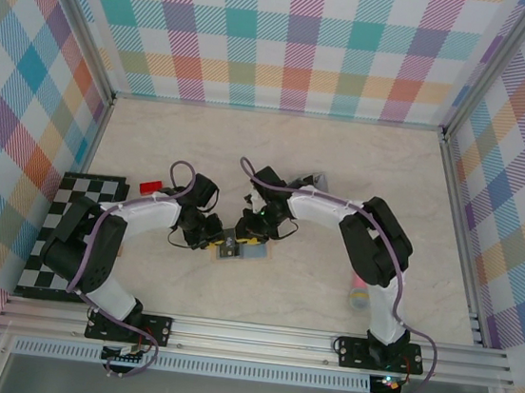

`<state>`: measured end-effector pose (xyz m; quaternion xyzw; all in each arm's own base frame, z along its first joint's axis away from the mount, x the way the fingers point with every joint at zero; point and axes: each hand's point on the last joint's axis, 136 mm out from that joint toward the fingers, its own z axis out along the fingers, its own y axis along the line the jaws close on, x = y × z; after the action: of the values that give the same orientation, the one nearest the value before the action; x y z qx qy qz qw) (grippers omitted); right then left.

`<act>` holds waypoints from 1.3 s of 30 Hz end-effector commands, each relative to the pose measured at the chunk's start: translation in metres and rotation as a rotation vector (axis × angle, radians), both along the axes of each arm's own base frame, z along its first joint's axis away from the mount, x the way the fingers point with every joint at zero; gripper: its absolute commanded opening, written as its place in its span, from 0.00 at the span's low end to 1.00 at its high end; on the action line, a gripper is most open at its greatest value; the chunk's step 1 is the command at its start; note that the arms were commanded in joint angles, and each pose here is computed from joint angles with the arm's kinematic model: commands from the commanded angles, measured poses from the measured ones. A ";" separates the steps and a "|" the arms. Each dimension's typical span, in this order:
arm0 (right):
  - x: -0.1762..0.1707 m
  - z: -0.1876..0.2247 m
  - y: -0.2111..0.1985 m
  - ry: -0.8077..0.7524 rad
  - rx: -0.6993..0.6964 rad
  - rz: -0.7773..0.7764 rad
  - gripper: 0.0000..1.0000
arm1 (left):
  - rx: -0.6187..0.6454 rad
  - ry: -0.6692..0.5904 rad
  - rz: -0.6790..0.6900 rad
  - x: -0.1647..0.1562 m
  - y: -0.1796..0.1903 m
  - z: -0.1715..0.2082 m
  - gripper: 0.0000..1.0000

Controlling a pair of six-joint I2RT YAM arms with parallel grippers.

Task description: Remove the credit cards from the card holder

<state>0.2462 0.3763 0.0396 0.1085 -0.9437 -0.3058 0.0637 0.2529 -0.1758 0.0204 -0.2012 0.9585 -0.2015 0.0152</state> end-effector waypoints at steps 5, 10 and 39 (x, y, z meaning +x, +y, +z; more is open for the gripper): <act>-0.003 -0.001 0.013 0.023 0.032 0.050 0.23 | 0.060 0.064 -0.003 -0.018 0.009 -0.017 0.15; -0.003 -0.005 0.016 0.036 0.038 0.049 0.21 | 0.058 0.063 -0.003 -0.017 0.009 -0.017 0.15; 0.002 -0.004 0.008 -0.020 0.010 0.036 0.18 | 0.067 0.068 -0.007 -0.018 0.010 -0.018 0.14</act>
<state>0.2520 0.3797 0.0262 0.1163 -0.9487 -0.2882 0.0586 0.2529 -0.1759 0.0201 -0.2012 0.9585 -0.2014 0.0148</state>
